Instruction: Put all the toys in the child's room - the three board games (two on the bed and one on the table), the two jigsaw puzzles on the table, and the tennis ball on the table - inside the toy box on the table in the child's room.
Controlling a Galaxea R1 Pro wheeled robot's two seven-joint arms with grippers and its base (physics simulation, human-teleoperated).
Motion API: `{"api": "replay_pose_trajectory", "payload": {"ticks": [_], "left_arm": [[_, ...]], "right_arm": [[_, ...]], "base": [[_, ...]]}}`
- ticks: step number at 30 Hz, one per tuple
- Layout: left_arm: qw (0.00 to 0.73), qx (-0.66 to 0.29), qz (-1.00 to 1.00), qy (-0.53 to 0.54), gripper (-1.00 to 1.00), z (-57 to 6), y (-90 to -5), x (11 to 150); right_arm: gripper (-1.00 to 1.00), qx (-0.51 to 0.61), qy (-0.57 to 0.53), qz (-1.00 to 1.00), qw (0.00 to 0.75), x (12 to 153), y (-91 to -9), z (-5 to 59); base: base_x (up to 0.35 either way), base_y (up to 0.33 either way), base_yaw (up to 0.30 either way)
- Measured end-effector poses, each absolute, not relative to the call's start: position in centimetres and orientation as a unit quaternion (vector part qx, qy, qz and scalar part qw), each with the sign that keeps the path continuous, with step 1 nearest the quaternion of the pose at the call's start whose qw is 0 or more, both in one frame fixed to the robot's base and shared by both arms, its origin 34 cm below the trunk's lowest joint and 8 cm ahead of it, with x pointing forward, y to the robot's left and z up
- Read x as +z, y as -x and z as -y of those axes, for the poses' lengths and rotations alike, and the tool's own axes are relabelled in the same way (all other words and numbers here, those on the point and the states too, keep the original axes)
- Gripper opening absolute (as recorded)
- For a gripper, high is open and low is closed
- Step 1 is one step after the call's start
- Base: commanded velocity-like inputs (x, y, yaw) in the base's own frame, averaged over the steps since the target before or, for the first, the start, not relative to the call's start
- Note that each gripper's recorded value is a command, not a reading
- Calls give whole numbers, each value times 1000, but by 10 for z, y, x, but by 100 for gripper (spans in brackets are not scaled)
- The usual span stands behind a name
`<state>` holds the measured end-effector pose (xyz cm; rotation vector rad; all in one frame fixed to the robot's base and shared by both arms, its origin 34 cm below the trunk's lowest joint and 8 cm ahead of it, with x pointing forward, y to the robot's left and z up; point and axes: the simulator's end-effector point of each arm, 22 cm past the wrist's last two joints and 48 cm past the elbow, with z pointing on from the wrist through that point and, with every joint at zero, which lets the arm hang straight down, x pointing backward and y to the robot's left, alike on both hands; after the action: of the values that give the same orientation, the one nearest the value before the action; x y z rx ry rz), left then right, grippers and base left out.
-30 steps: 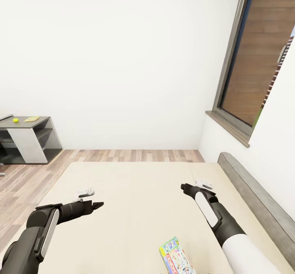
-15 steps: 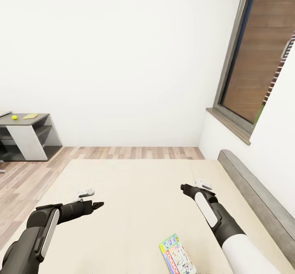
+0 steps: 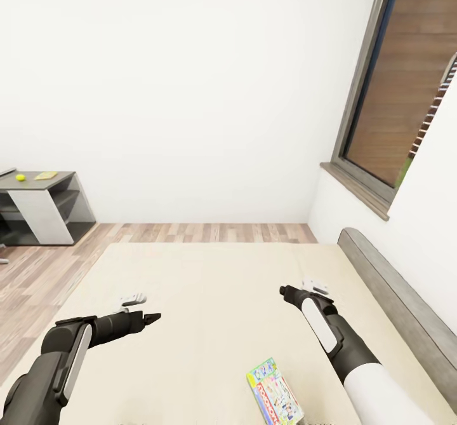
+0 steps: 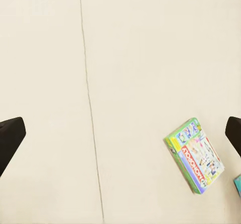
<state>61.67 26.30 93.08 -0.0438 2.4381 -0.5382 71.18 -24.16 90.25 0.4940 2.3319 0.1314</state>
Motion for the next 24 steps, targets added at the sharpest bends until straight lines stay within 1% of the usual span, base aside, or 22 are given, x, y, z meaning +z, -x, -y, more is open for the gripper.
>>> {"api": "replay_pose_trajectory", "payload": {"ticks": [24], "left_arm": [[299, -205, -932, 21, 100, -262, -614, 911]], "right_arm": [[100, 47, -193, -915, 350, 879, -707, 242]], "base": [[0, 0, 0]]}}
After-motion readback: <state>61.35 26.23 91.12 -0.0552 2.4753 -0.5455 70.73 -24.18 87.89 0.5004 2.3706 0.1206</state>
